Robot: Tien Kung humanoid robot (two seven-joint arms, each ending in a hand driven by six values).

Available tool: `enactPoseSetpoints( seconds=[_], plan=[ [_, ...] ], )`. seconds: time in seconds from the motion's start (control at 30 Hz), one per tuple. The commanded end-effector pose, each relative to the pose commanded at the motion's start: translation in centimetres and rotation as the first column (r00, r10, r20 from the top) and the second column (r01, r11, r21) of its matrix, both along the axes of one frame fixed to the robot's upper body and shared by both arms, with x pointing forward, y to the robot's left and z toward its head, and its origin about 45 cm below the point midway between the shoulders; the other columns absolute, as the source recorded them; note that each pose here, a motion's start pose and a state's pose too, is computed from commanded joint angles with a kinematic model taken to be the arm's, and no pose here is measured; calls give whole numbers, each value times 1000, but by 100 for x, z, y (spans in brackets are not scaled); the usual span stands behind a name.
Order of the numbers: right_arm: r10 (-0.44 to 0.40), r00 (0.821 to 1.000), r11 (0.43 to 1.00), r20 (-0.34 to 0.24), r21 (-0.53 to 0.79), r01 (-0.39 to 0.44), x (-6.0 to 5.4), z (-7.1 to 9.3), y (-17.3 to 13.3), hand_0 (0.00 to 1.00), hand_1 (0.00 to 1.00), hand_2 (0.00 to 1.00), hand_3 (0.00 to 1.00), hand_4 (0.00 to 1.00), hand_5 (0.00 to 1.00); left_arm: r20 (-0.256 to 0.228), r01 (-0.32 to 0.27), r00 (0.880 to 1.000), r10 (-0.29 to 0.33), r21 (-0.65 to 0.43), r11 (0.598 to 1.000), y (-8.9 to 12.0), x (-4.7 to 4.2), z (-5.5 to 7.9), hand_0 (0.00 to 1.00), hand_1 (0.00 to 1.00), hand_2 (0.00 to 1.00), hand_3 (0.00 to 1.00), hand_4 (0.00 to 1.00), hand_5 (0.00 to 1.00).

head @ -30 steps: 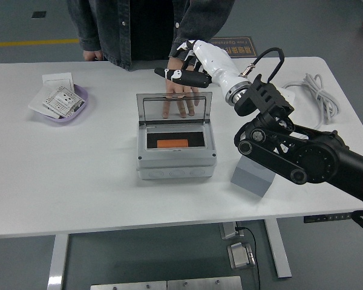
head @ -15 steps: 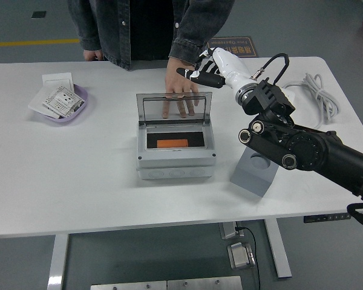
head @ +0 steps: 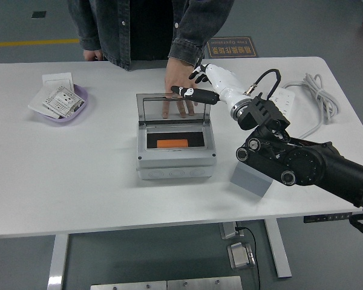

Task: Pick up the cylinder from the cube,place it in the box,flap close box

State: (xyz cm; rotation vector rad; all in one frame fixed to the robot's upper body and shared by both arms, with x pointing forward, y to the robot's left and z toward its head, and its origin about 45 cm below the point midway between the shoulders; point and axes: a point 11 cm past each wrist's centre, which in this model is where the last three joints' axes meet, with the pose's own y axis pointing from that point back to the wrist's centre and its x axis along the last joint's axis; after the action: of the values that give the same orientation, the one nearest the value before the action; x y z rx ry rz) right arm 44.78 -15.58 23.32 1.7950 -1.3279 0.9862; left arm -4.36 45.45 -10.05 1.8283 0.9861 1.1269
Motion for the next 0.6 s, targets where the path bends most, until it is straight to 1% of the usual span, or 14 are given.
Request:
enactPoseSetpoints(
  seconds=[0.23, 0.4, 0.6],
  plan=[
    [33, 999, 999, 6, -14, -32, -142, -64, -5, 733, 676, 642, 667, 977, 833, 4, -1, 1000, 1, -7, 1000, -25, -24, -11, 584, 613, 546, 571, 469, 275],
    [40, 999, 999, 8, -26, -40, -215, -103, -58, 720, 670, 640, 666, 979, 847, 4, 0, 1000, 0, -7, 1000, -24, -31, -11, 584, 613, 545, 571, 469, 274],
    [50, 999, 998, 20, -34, -49, -292, -101, -106, 710, 658, 638, 663, 972, 842, 4, 3, 1000, -3, -5, 1000, -18, -37, -9, 583, 614, 546, 571, 468, 272]
  ],
)
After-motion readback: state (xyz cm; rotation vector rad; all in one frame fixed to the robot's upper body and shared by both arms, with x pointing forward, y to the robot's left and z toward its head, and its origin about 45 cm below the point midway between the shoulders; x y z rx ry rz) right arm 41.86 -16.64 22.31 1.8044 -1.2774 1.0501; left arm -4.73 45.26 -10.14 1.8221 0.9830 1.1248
